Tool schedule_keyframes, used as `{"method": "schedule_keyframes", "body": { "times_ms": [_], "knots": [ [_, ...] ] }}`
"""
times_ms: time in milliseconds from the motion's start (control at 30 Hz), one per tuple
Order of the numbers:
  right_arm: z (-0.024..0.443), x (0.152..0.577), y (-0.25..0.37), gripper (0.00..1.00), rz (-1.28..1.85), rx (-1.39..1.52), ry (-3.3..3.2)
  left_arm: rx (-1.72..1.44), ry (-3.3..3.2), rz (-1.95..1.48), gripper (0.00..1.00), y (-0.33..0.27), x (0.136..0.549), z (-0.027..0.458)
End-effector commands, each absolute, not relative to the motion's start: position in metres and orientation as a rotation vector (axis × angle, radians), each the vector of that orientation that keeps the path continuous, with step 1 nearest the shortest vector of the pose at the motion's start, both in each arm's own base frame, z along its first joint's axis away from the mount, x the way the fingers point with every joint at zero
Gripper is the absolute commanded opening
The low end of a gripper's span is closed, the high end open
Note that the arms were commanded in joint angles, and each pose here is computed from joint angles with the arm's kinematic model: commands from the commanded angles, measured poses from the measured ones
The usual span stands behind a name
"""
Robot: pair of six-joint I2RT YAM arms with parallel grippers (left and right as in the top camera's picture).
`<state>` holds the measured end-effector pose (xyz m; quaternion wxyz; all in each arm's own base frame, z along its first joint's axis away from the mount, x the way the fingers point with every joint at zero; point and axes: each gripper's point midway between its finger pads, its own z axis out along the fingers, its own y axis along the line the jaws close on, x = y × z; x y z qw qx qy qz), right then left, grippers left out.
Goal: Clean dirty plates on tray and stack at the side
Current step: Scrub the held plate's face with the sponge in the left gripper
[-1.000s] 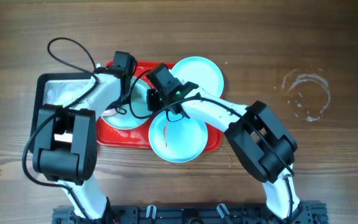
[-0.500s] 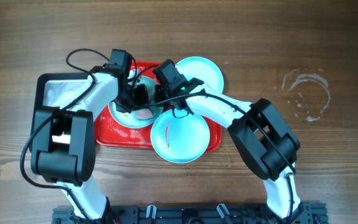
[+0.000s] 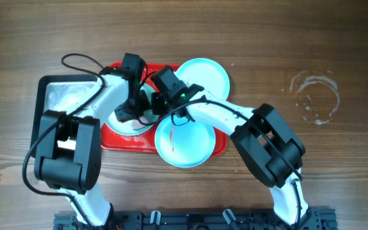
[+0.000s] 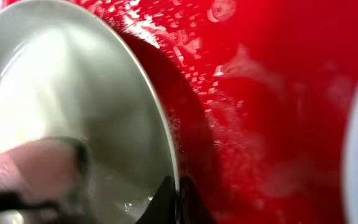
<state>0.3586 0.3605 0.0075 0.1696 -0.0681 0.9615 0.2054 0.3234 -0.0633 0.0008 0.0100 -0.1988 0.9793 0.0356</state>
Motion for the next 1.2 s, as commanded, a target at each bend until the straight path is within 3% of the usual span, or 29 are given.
{"method": "schedule_keyframes", "body": {
  "times_ms": [0, 400, 633, 800, 1033, 1167],
  "knots": [
    [-0.007, 0.364, 0.347, 0.04, 0.514, -0.174, 2.752, -0.718, 2.91, 0.763, 0.04, 0.016, 0.296, -0.03],
    [-0.007, 0.363, 0.348, 0.04, 0.519, -0.176, 2.754, -0.75, 2.633, 0.913, 0.04, 0.046, 0.31, -0.032],
    [-0.007, 0.366, 0.346, 0.04, 0.519, -0.164, 2.754, -0.674, 2.795, 0.984, 0.04, 0.044, 0.282, -0.027],
    [-0.007, 0.366, 0.345, 0.04, 0.53, -0.158, 2.758, -0.574, 3.075, 0.647, 0.04, 0.003, 0.27, -0.048],
    [-0.006, 0.365, 0.345, 0.04, 0.542, -0.162, 2.764, -0.509, 3.12, 0.173, 0.04, -0.047, 0.295, -0.063],
    [-0.006, 0.365, 0.346, 0.04, 0.542, -0.162, 2.763, -0.446, 3.178, 0.025, 0.04, -0.063, 0.288, -0.065]
  ]
}}
